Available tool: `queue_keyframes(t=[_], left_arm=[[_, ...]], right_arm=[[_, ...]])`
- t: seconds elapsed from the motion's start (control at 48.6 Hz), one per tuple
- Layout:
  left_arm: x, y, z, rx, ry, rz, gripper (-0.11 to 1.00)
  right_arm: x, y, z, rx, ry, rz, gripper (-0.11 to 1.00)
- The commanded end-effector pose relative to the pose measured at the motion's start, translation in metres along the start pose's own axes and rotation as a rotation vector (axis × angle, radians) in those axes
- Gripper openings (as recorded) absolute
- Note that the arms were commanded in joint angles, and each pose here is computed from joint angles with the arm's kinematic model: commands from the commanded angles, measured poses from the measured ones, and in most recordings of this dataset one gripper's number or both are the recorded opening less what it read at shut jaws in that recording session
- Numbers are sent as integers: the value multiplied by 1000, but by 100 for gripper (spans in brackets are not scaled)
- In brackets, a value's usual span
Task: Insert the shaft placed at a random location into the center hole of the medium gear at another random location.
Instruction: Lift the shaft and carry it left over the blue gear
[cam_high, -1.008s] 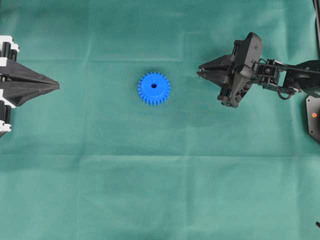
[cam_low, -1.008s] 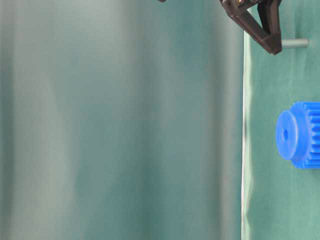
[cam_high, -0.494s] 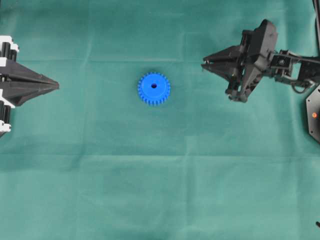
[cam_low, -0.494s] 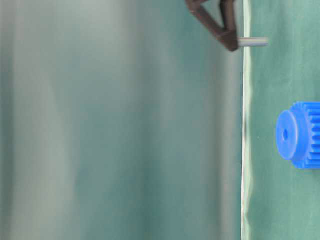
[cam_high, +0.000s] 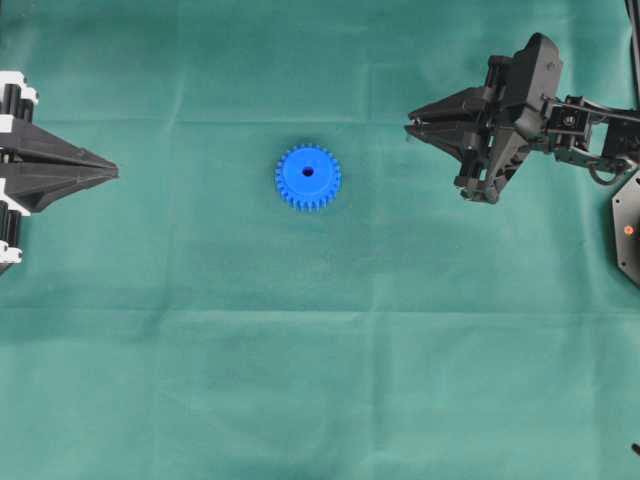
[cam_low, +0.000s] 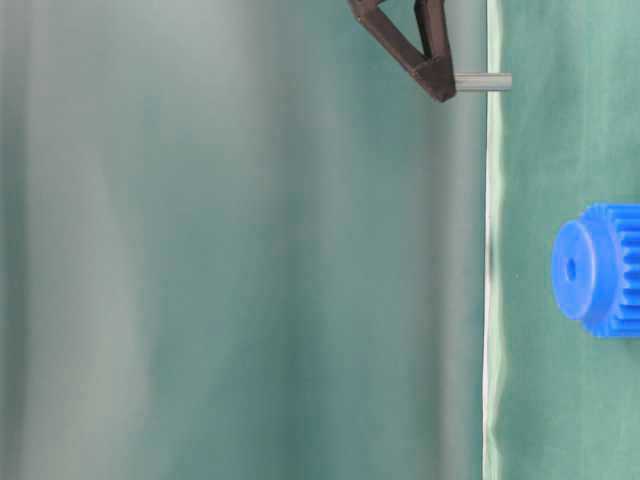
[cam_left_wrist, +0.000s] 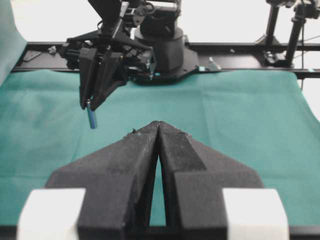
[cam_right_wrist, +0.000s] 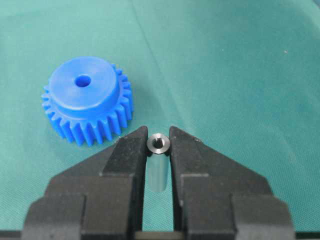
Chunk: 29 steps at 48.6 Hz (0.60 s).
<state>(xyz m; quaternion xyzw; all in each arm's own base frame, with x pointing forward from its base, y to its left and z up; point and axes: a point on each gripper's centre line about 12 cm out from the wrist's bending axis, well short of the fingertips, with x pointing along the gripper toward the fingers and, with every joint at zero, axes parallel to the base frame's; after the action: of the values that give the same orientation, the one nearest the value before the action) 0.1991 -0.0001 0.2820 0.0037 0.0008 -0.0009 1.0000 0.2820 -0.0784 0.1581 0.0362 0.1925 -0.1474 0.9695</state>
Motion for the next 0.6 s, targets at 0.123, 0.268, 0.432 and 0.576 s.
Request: queue_keyframes(t=[0.123, 0.268, 0.432, 0.576], left_arm=[[1, 0, 6, 0, -18, 1, 0], [1, 0, 5, 0, -15, 1, 0], [2, 0, 4, 0, -12, 0, 0], [2, 0, 4, 0, -11, 0, 0]], right_arm=[[8, 10, 16, -10, -39, 28, 14], [22, 21, 22, -18, -43, 57, 14], [42, 36, 33, -29, -55, 91, 14], [61, 48, 45, -35, -71, 112, 14]])
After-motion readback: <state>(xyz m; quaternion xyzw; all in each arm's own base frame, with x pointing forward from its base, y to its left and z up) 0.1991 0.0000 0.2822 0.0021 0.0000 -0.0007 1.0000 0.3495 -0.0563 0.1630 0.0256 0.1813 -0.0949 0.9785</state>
